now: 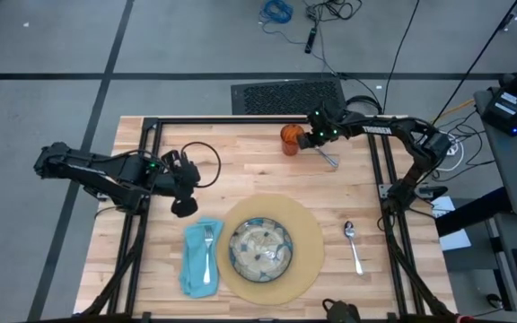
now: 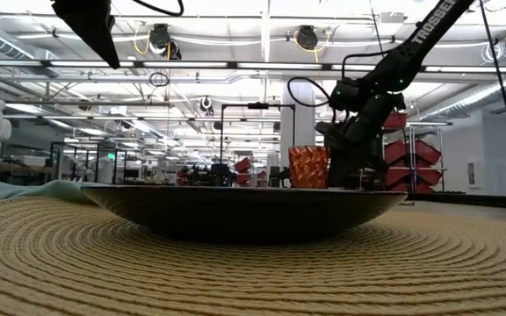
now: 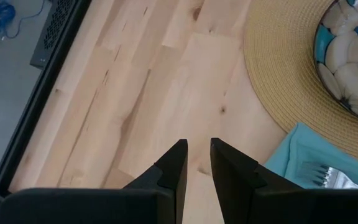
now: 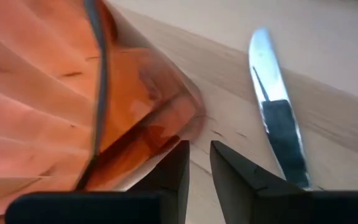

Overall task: Set table place
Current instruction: Move the silver knife to the left side of the silver spoon

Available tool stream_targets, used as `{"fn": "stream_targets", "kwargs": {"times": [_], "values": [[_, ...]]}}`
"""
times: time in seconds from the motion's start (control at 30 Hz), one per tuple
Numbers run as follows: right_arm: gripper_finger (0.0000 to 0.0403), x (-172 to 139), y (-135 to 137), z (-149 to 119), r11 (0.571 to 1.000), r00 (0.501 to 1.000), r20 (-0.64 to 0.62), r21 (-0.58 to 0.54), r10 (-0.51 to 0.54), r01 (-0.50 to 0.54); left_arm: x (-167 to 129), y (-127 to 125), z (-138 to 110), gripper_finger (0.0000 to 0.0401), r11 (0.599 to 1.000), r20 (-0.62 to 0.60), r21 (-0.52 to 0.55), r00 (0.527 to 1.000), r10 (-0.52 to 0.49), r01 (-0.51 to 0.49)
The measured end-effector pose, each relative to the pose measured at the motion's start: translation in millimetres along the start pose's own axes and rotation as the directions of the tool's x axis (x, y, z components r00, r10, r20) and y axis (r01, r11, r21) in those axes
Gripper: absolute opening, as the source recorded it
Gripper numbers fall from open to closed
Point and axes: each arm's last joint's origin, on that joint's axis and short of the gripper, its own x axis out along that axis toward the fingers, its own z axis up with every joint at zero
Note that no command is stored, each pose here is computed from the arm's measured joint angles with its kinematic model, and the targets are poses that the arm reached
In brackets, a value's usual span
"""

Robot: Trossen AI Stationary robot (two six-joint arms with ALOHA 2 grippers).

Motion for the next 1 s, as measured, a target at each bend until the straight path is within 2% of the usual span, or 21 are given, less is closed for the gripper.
{"fn": "stream_targets", "kwargs": {"times": [0.33, 0.5, 0.87, 1.0], "values": [[0.0054, 2.0, 14.1, 4.8, 0.998, 0.995, 0.082, -0.004, 0.063, -0.063, 0.0, 0.0, 0.2, 0.0056, 1.0, 0.001, -0.002, 1.0, 0.0, 0.0], [0.0054, 3.5, 20.4, 1.5, 0.996, 0.994, 0.063, -0.021, 0.089, -0.088, 0.0, -0.1, 0.4, 0.0056, 1.0, 0.004, -0.003, 1.0, -0.001, 0.001], [0.0055, -3.5, -7.2, -12.2, 0.994, 0.989, -0.117, -0.069, -0.089, 0.082, 0.0, 0.1, -0.4, 0.0056, 1.0, -0.005, -0.018, 1.0, -0.003, 0.003], [0.0069, -14.4, -10.4, -11.7, 0.99, 0.988, -0.119, -0.106, -0.1, 0.087, 0.0, 0.1, -0.3, 0.0056, 1.0, -0.005, -0.013, 1.0, -0.003, 0.003]]}}
